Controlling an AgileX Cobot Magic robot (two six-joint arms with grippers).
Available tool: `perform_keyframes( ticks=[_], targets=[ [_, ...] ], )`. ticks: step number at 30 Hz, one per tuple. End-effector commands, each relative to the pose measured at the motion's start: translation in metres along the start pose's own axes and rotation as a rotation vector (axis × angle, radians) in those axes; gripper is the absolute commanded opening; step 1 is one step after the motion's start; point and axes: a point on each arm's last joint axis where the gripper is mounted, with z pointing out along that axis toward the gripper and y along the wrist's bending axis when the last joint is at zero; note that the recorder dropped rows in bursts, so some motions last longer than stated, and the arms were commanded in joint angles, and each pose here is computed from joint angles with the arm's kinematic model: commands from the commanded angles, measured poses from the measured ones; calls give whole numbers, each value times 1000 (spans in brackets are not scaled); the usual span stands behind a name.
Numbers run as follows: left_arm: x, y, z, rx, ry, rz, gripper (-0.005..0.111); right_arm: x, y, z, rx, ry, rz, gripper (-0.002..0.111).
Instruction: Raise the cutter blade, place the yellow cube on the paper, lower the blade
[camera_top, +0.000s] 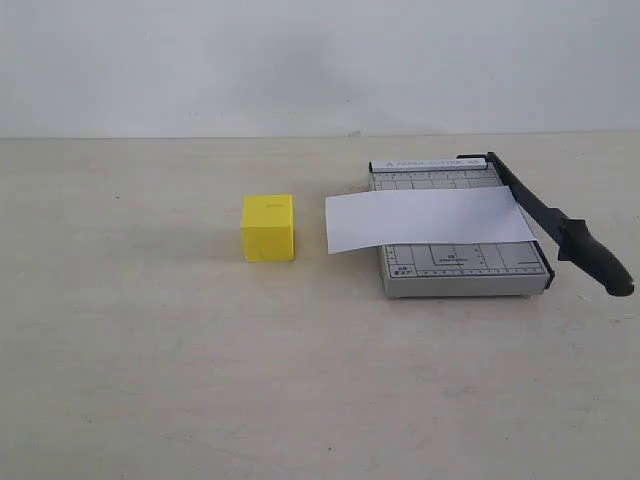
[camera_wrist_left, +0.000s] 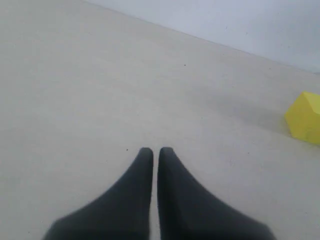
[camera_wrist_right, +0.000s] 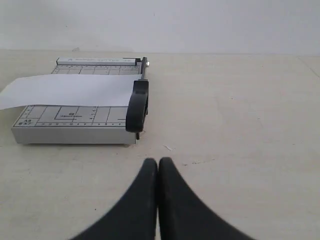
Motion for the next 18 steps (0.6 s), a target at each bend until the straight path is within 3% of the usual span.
perform_keyframes(
  ticks=[1,4,6,9,12,16,18],
  targets=[
    [-2,-1,-1,7,-20,1,4,-1,0,0,1,-12,0,0],
    [-2,-1,-1,7,-20,1,4,-10,-4,-1,70,-104,-410,0],
    [-2,-1,-1,7,-20,1,4,-19,-3,-2,89,-194,-490,0],
    [-2,-1,-1,7,-20,1,4,-27,-2,-4,99,-287,-484,0],
    [-2,-1,-1,7,-20,1,4,-35,-1,-7,84,-386,-335,0],
    [-2,-1,-1,7,-20,1,4,-40,-3,-10,-18,-453,208,0],
    [-2,-1,-1,7,-20,1,4,-42,-3,-11,-50,-481,348,0]
  ],
)
